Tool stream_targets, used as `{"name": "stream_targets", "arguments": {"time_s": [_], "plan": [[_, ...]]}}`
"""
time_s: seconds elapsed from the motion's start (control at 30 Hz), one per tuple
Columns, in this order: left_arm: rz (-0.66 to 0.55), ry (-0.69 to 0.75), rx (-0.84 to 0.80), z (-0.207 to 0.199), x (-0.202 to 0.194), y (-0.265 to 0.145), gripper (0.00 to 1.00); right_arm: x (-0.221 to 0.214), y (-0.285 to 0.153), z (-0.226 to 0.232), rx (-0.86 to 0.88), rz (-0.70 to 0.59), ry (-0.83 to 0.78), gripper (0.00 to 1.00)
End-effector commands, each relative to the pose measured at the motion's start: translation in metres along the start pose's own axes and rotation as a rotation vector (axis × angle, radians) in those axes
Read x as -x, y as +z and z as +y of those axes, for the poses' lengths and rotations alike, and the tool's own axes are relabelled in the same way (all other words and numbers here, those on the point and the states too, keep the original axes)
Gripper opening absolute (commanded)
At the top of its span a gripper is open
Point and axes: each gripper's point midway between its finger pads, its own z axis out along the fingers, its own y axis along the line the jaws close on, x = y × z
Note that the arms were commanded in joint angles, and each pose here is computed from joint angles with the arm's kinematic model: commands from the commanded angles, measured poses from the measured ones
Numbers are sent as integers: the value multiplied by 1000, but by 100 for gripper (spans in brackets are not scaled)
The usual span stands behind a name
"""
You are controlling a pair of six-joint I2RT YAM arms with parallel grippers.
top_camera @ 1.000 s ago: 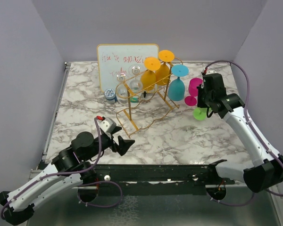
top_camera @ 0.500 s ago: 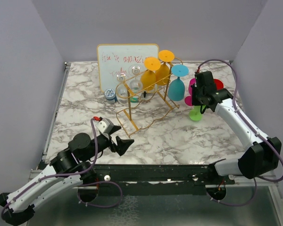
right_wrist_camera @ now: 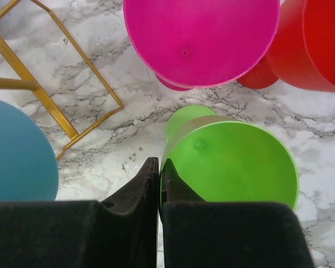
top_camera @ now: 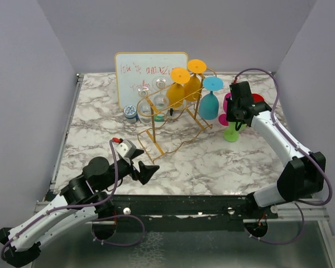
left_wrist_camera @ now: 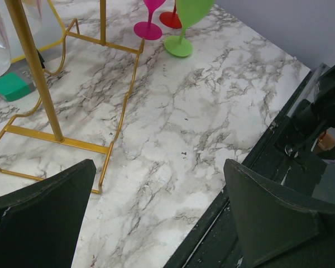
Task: Take the wine glass off the wine glass rack
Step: Place the wine glass at the center of the board.
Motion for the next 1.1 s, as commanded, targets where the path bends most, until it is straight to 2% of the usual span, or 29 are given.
{"name": "stream_targets", "arguments": {"time_s": [0.0, 0.5, 0.57, 0.7, 0.77, 0.9, 1.07], "plan": [[-28, 6, 4, 2, 3, -2, 99, 24, 3, 7, 25, -50, 33, 2], [2, 2, -17, -2, -2, 1, 99, 26, 5, 17, 68, -30, 60, 11], [3, 0, -16, -2, -3, 1, 99, 27, 3, 16, 68, -29, 56, 18], [6, 1, -18, -3, -3, 2, 99, 31, -2, 13, 60, -42, 47, 21], [7, 2, -18, -3, -3, 2, 99, 32, -4, 12, 57, -40, 41, 28], [6, 1, -18, -3, -3, 2, 99, 34, -8, 12, 59, -39, 34, 29], [5, 0, -13, -2, -3, 2, 99, 45, -22, 14, 81, -66, 39, 38]]}}
